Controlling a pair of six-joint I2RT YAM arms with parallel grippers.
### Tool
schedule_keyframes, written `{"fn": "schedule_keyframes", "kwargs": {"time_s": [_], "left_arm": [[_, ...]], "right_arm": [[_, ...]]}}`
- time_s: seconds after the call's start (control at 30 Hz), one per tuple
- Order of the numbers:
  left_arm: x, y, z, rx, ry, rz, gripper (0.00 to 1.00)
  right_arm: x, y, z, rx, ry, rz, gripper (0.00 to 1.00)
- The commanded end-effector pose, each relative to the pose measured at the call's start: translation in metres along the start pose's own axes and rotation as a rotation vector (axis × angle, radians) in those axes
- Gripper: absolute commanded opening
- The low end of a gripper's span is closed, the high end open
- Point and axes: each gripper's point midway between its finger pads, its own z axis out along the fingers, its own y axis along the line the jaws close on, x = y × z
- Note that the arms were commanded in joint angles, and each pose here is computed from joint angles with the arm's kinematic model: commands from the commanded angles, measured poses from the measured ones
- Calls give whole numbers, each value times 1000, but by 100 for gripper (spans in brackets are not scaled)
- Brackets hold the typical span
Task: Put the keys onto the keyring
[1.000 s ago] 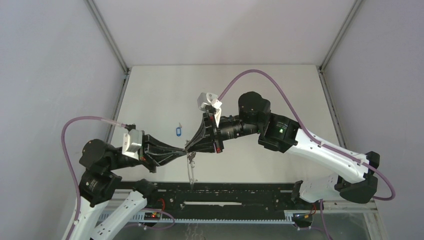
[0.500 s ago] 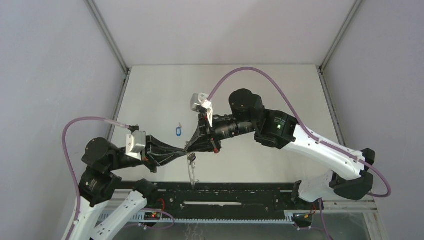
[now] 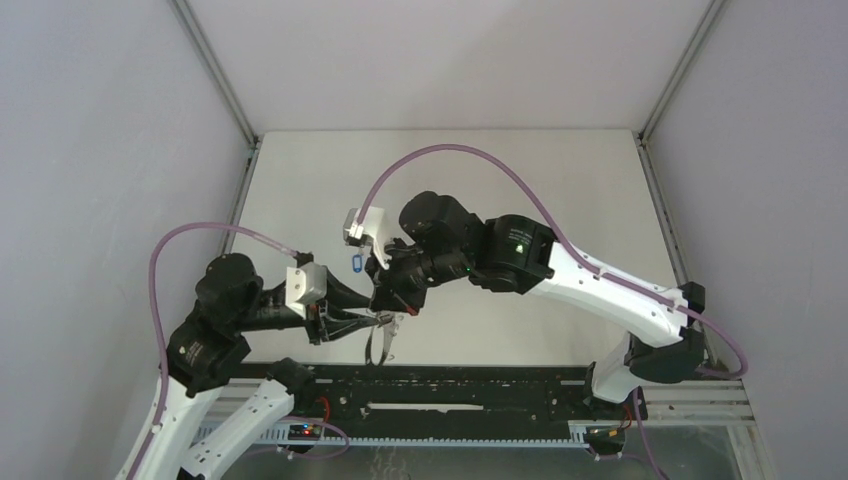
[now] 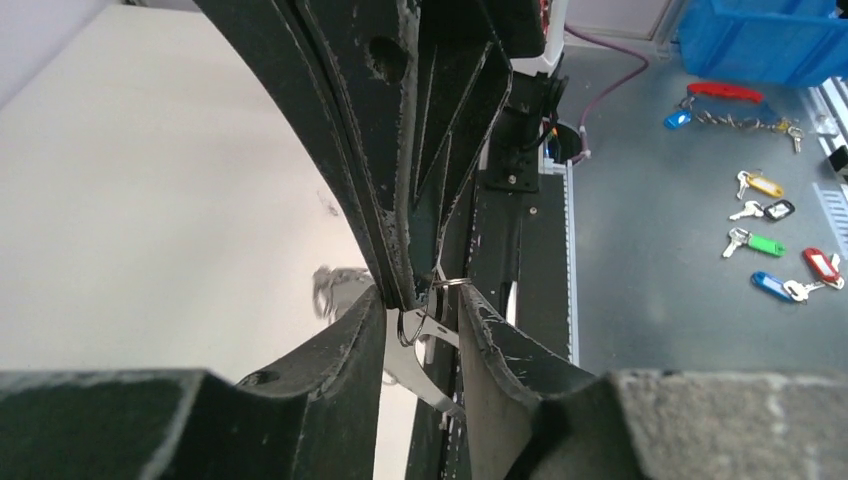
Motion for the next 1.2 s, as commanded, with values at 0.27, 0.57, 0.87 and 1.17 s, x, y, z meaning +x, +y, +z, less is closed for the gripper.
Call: {"fn": "schedule_keyframes", "kwargs": {"time_s": [0.27,0.57,0.87,1.17], "left_arm": [[2,-17,-7,91,55,69,27],[1,-22,-11,111,70,92,28],[3,-21,-9,120,73,80,23],[1,-21,-8,117,64,50,6]], "right_arm": [[-7,6,-10,52,60,-109,0],[-5,11,-8,30,86,-122,0],[-7,18,-4,0,92,-142,0],[-12,26,2,-43,80,-156,0]]}}
